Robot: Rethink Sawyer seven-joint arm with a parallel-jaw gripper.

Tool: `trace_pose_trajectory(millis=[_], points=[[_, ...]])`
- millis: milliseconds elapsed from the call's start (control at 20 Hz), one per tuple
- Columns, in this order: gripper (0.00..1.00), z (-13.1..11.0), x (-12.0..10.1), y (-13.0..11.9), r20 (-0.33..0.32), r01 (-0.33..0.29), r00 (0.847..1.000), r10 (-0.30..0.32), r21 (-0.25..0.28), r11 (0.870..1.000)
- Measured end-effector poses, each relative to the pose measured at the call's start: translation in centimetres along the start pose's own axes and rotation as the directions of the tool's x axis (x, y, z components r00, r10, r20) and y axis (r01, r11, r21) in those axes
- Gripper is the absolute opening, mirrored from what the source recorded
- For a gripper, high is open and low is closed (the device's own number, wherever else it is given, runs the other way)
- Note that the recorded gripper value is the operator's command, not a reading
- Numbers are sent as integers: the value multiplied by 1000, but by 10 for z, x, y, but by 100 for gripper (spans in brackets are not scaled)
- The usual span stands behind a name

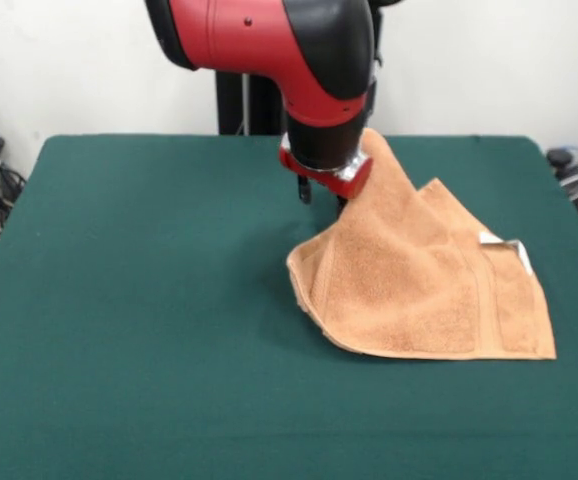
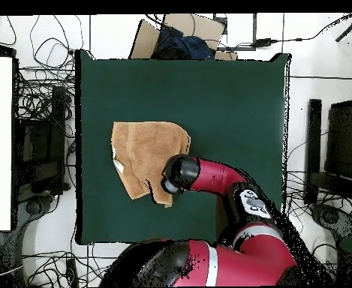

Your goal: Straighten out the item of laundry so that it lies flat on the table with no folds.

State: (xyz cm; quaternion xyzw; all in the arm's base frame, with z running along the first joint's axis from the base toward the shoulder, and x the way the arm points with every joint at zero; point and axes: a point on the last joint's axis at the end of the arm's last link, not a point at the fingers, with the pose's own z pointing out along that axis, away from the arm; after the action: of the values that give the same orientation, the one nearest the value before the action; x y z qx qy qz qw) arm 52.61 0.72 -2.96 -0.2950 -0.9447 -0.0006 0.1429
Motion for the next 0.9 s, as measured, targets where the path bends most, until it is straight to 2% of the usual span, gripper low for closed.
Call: trace_pose_trajectory(millis=[550, 750, 800, 900], points=[[100, 7, 4, 1, -14, 3, 1000, -3, 5, 1000], [100, -5, 5, 2, -19, 8, 1000, -8, 11, 1000], [100, -18, 7, 1, -39, 8, 999, -7, 23, 1000], [100, -28, 10, -1, -53, 8, 999, -7, 31, 999]])
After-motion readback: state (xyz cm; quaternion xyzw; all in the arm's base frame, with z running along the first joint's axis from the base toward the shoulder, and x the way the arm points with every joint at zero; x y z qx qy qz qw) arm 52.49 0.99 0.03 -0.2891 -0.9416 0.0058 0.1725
